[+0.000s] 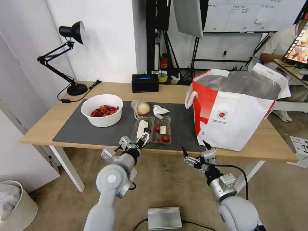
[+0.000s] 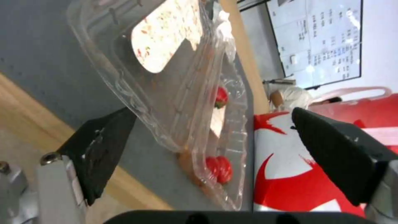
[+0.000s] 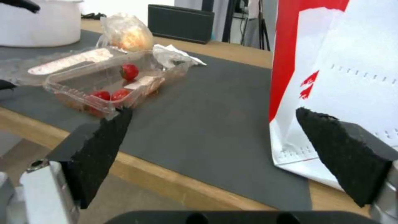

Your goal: Pick up the trash from the table and place it into the takeout bag.

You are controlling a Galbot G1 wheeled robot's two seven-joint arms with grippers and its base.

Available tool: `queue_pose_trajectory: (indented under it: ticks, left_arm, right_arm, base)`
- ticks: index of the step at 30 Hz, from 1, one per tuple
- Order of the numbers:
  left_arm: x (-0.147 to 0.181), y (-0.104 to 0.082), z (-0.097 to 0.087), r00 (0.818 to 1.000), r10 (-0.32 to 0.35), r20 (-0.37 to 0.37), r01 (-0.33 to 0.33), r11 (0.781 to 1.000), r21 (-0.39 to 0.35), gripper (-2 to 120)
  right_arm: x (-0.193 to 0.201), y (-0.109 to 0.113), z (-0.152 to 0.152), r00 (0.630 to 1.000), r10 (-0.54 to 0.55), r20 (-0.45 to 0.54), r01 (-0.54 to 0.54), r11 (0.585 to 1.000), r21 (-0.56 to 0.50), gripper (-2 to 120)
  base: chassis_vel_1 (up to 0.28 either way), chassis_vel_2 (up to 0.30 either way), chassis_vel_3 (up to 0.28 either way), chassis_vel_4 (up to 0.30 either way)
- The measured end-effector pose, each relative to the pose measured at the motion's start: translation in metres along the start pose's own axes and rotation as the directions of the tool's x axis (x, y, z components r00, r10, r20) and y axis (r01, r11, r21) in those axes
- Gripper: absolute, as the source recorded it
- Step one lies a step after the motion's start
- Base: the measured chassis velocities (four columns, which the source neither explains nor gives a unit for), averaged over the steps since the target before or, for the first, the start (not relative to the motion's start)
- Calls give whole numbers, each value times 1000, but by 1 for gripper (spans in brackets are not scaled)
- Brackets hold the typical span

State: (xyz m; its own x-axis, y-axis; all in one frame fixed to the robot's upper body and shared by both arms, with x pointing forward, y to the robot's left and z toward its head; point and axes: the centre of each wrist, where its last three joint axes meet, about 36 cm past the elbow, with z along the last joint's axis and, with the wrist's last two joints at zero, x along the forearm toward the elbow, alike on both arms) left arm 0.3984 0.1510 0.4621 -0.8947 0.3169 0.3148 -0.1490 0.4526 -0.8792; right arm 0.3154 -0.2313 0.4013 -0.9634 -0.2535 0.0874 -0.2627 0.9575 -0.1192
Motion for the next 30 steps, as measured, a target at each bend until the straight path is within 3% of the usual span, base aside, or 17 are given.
queue_pose_trajectory:
  ticks: [9,30]
  left_arm:
    - [2,-1,2,999,29,44,-30,999,16,100]
    - [7,-4,7,992,110,66,-111,994,14,100]
  right_arm:
    - [0,2,4,1000,-2,1,2,1000,-4,100]
    - [3,5,3,1000,-5,4,5,1000,-6,100]
  base:
    - [0,0,0,0]
    - [0,0,0,0]
